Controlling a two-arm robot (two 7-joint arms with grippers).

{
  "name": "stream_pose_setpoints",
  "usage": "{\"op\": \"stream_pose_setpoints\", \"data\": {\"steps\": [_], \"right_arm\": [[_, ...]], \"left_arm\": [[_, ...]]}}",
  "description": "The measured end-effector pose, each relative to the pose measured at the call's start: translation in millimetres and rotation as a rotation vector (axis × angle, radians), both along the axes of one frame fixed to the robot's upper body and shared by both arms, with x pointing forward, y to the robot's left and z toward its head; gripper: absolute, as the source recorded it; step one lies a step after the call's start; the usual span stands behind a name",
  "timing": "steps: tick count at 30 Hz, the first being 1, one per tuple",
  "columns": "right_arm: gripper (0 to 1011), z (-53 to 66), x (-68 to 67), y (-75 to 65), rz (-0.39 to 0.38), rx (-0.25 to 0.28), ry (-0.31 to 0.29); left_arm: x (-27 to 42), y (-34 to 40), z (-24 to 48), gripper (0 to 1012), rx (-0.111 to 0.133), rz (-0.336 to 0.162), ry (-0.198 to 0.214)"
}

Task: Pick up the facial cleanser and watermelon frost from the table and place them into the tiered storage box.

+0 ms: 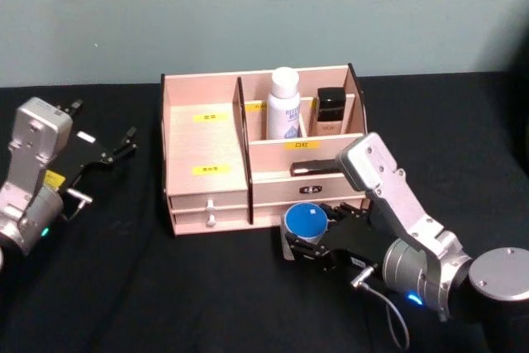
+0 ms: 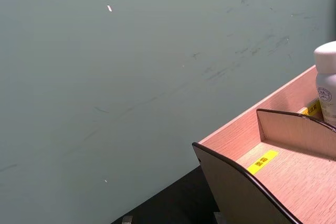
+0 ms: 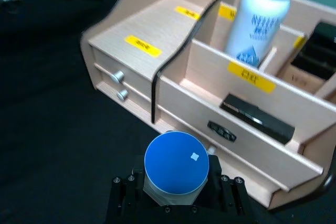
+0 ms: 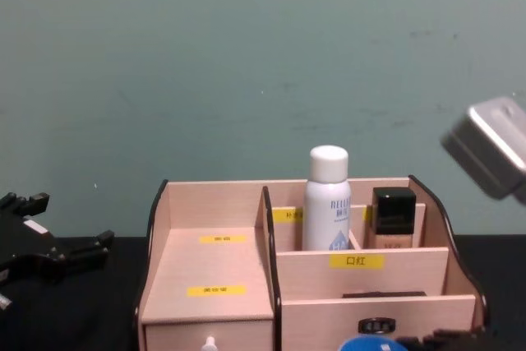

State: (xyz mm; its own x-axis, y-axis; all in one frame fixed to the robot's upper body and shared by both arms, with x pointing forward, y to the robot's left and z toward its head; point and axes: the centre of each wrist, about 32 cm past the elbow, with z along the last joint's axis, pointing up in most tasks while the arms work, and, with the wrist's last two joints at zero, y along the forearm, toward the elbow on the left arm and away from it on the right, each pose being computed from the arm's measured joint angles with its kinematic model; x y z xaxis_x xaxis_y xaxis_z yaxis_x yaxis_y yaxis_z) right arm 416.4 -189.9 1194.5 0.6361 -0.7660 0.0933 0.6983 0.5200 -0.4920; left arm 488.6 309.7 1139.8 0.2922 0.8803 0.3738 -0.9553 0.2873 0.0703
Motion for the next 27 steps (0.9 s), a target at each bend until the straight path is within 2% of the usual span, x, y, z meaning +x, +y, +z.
{"op": "stream_pose_setpoints", "data": {"steps": [7,12,13,16,20,27], "right_arm": [[724,18.0,-3.1,2.3,0.046,0.019,-0.024],[724,37.1,-2.9,14.2,0.109,0.053,-0.046],[724,37.1,-2.9,14.2,0.109,0.053,-0.046],[724,47.4,1.7,25.2,0.148,0.074,-0.064],[724,54.6,9.5,37.4,0.177,0.088,-0.085],[724,60.4,28.1,55.1,0.187,0.092,-0.117]], "left_arm": [[0.0,0.0,0.0,1001,0.0,0.0,0.0],[0.0,0.0,0.0,1001,0.0,0.0,0.0],[0.0,0.0,0.0,1001,0.0,0.0,0.0],[0.0,0.0,0.0,1001,0.0,0.0,0.0],[0.0,0.0,0.0,1001,0.0,0.0,0.0],[0.0,0.0,0.0,1001,0.0,0.0,0.0]]}}
